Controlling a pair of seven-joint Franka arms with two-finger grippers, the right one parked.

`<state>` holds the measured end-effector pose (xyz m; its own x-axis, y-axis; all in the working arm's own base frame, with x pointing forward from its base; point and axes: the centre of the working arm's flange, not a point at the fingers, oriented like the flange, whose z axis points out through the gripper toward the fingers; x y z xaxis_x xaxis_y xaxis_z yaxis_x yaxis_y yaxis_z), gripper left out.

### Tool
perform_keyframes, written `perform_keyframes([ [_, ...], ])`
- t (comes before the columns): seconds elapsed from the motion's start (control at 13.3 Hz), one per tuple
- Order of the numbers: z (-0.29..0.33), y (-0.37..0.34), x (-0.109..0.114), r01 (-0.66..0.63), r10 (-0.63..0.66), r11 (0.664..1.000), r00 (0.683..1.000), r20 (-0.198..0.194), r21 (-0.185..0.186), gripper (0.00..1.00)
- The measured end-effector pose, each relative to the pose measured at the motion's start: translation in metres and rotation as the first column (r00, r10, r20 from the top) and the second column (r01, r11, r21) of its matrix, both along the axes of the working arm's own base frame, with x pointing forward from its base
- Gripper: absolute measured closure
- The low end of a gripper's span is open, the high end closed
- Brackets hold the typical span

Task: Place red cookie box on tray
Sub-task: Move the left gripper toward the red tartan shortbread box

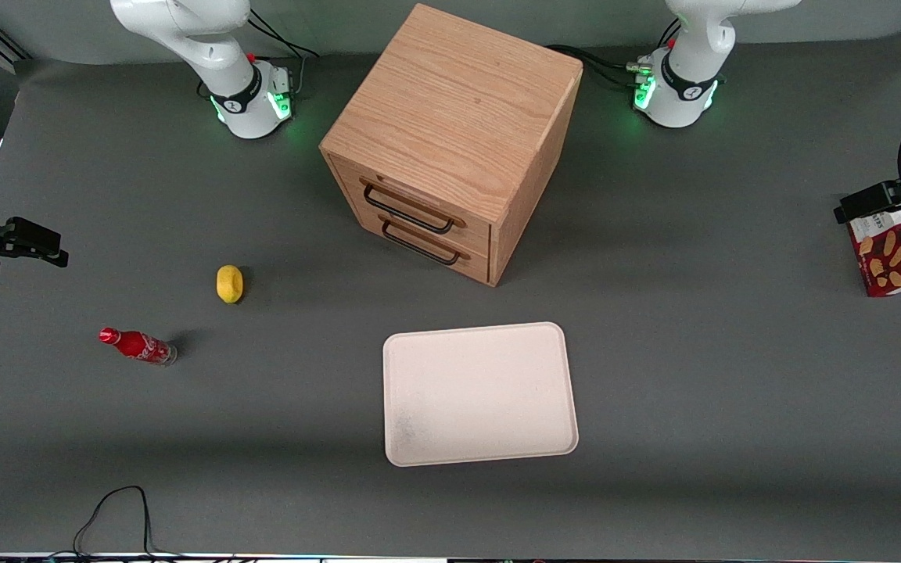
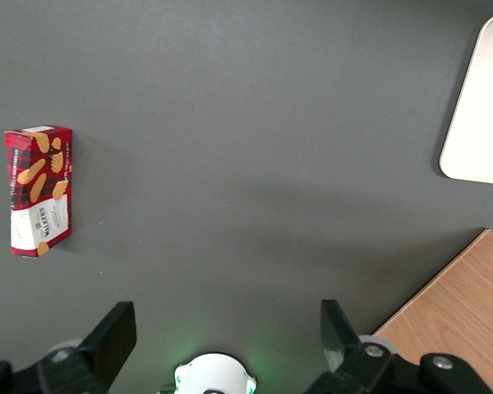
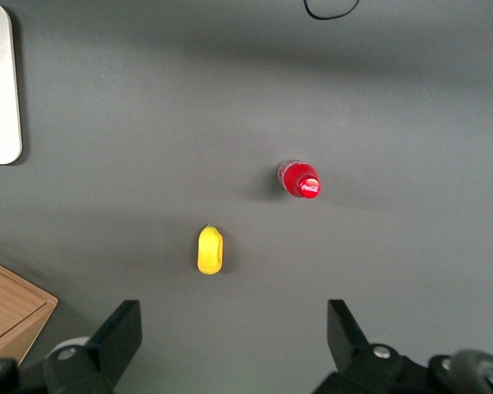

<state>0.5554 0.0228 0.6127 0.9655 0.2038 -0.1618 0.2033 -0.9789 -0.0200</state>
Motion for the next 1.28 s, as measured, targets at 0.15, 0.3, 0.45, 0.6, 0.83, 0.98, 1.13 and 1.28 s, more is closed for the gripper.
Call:
perform_keyframes([
  [0.15, 0.002, -0.001, -0.001, 0.008, -0.008, 1.000, 1.000, 0.001, -0.001, 0.00],
  [0.3, 0.003, -0.001, -0.003, 0.011, -0.011, 1.000, 1.000, -0.003, -0.002, 0.00],
  [0.45, 0.003, -0.002, -0.004, 0.014, -0.014, 1.000, 1.000, -0.010, -0.002, 0.00],
  [0.6, 0.003, -0.006, -0.004, 0.021, -0.021, 1.000, 1.000, -0.011, -0.003, 0.00],
  [0.83, 0.002, -0.017, -0.004, 0.041, -0.041, 0.999, 0.999, -0.013, -0.002, 0.00],
  [0.98, 0.003, -0.028, -0.005, 0.062, -0.062, 0.998, 0.998, -0.015, 0.006, 0.00],
  [1.13, 0.006, -0.030, -0.008, 0.067, -0.067, 0.998, 0.998, -0.021, 0.011, 0.00],
  [1.28, 0.008, -0.029, -0.010, 0.066, -0.066, 0.998, 0.998, -0.018, 0.011, 0.00],
])
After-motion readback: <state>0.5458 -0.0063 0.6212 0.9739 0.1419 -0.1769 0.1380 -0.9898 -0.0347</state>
